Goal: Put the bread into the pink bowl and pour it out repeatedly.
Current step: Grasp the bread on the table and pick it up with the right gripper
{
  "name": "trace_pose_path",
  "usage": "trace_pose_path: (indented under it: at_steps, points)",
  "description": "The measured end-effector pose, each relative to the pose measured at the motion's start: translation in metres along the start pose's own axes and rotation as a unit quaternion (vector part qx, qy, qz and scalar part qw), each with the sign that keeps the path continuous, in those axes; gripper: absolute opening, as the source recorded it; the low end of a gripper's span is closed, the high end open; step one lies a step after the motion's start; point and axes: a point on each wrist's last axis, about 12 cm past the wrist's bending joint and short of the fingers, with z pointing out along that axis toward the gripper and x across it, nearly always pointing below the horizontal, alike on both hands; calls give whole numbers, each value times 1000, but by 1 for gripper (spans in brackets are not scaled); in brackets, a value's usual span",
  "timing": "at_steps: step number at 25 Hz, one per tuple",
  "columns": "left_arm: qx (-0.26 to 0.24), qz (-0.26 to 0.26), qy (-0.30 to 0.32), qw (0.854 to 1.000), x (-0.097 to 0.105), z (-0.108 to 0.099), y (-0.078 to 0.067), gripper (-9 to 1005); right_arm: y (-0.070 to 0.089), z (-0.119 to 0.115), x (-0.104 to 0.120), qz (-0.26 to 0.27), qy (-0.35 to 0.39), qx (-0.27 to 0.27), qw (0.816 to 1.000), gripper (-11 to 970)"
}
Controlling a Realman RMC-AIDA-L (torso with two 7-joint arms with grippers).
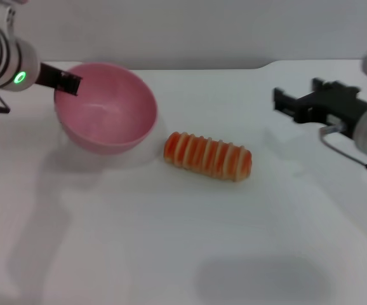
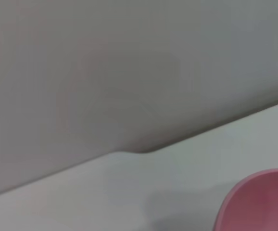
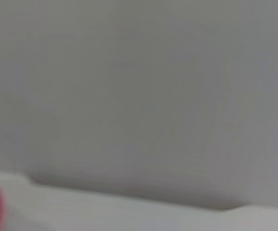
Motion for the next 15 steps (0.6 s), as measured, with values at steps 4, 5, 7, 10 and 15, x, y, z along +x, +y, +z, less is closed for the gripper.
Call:
trace_pose_path:
  at_steps: [4,5,7,10,15]
  points:
    - [-1,-11,8,1000,6,5,7,47,14,12,0,11,41,-35,998,709]
    - [-2,-9,6,1000,7,6,7,47,17,16,2,15,50,-43,998,708]
    - [-4,-7,6,1000,7,8,7,47,23,23,6,22,68,-57,996,707]
    - [-5,-4,7,1000,6,10,6,47,29,37,14,32,98,-74,992,706]
    - [-4,5,2,1000,3,11,3,47,32,55,30,34,136,-80,987,703]
